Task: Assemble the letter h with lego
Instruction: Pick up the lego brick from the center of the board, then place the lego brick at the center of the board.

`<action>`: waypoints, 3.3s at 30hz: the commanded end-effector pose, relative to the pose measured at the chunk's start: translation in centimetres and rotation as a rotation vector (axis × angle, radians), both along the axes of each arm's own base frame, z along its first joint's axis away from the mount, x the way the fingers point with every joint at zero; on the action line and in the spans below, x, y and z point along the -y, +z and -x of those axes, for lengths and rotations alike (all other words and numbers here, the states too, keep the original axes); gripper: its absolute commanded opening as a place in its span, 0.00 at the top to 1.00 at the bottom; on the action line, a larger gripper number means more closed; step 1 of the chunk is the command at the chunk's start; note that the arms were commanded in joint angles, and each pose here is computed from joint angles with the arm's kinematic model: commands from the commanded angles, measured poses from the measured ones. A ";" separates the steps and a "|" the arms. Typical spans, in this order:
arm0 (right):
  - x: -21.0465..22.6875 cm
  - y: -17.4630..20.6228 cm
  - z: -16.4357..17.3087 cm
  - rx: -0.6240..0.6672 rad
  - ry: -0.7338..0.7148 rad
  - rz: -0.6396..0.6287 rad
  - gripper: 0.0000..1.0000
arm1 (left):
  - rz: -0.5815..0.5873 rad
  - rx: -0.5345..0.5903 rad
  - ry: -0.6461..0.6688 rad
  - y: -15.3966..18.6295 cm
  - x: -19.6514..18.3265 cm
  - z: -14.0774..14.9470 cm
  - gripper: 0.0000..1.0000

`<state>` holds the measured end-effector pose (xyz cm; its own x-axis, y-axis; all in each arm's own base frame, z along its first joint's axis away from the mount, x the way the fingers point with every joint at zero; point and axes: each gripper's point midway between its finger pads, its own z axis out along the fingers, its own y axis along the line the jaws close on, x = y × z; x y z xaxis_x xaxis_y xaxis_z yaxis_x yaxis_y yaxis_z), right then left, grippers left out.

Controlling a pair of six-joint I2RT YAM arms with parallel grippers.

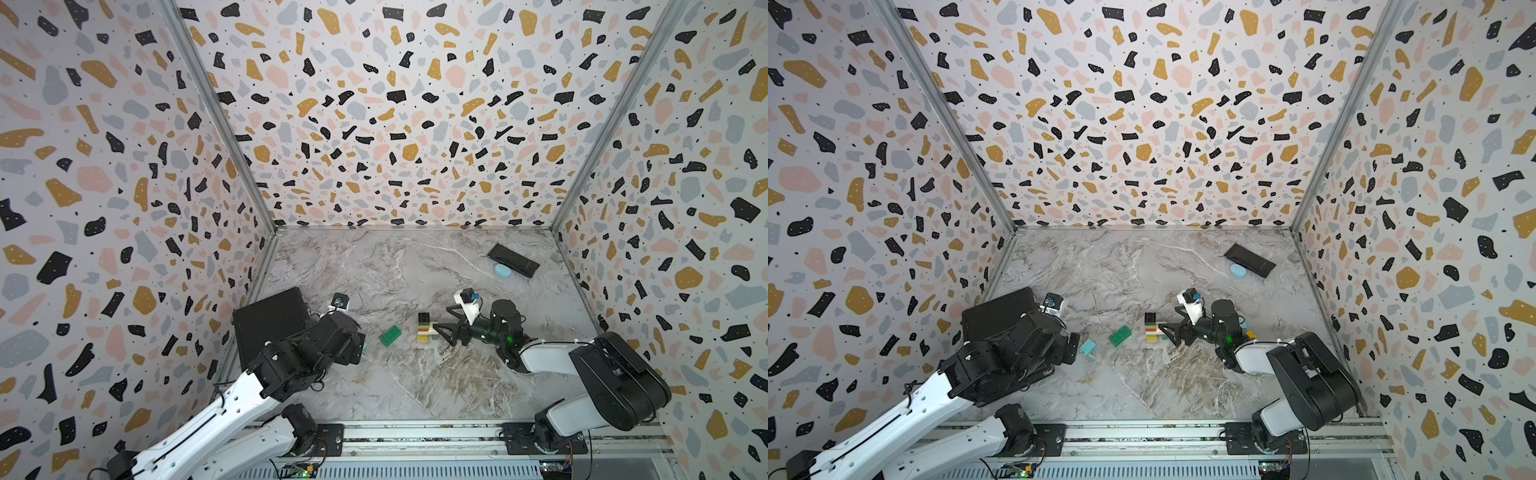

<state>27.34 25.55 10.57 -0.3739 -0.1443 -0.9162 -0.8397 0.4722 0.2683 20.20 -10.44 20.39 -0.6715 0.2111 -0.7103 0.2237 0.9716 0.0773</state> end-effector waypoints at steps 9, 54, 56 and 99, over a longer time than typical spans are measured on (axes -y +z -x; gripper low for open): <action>-1.2 -2.0 0.6 0.034 0.182 0.121 0.12 | 0.044 -0.001 -0.026 0.5 1.1 -0.2 0.01; -3.2 -3.7 -0.7 -0.025 0.238 0.223 0.59 | 0.050 -0.006 -0.026 0.5 1.0 -0.2 0.01; -3.2 -3.4 -0.8 -0.030 0.234 0.214 0.60 | 0.051 -0.007 -0.027 0.5 1.0 -0.2 0.01; -16.2 -2.5 -16.3 -1.020 0.149 -0.176 0.93 | 0.072 -0.012 -0.023 0.7 0.9 -0.1 0.01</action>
